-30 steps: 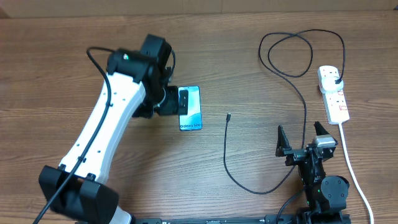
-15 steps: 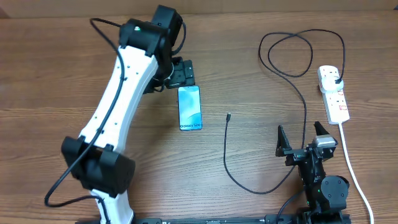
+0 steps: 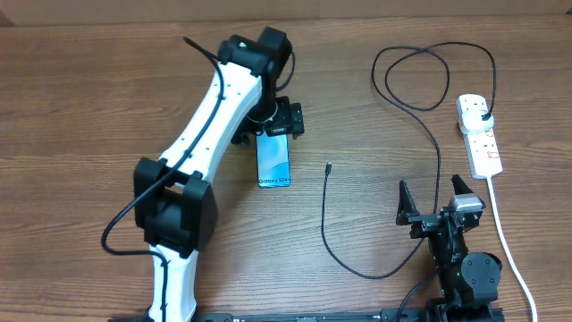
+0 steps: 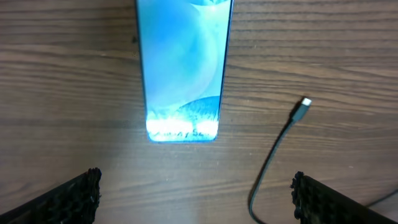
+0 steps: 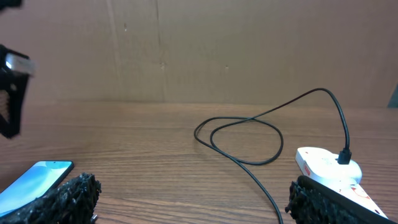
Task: Plug charger to phone and switch on socket
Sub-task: 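Lower the left gripper and align it over the phone's top edge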
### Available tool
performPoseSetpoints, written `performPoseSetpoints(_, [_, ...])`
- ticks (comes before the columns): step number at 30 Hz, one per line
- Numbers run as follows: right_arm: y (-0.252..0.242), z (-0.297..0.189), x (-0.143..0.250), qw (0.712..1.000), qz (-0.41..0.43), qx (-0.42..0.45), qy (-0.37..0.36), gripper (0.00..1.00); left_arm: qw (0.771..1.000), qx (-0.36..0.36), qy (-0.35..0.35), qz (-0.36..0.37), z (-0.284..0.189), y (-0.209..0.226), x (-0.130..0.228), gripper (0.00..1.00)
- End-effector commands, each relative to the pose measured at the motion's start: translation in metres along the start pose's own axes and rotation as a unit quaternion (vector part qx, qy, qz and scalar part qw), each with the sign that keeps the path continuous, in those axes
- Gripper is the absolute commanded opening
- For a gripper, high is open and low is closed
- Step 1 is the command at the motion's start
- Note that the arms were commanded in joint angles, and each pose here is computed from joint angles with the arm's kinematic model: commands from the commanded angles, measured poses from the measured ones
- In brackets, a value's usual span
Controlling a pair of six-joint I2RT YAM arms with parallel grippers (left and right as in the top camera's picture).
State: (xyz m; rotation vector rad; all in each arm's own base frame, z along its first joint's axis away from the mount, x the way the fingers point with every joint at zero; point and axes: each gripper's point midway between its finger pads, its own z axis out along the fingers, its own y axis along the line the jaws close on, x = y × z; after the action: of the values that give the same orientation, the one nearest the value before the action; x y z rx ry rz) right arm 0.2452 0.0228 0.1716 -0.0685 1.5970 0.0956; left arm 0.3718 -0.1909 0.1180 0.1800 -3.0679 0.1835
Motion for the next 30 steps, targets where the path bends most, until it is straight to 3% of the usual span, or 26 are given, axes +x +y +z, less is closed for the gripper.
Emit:
performPoseSetpoints(1, [-0.003,0.000,0.002,1.000,-0.001,0.006,-0.001,1.00,1.000,-0.005,-0.007,0.013,0.011,-0.001,-0.011,1.00])
performPoseSetpoints(15, [-0.003,0.000,0.002,1.000,-0.001,0.006,-0.001,1.00,1.000,-0.012,-0.012,0.004,0.002,0.006,-0.010,1.00])
performPoseSetpoints(27, [-0.003,0.000,0.002,1.000,-0.001,0.006,-0.001,1.00,0.993,-0.005,-0.111,0.043,-0.077,0.013,0.005,0.99])
performPoseSetpoints(30, [-0.003,0.000,0.002,1.000,-0.001,0.006,-0.001,1.00,0.994,0.002,-0.101,0.041,-0.074,0.012,0.011,1.00])
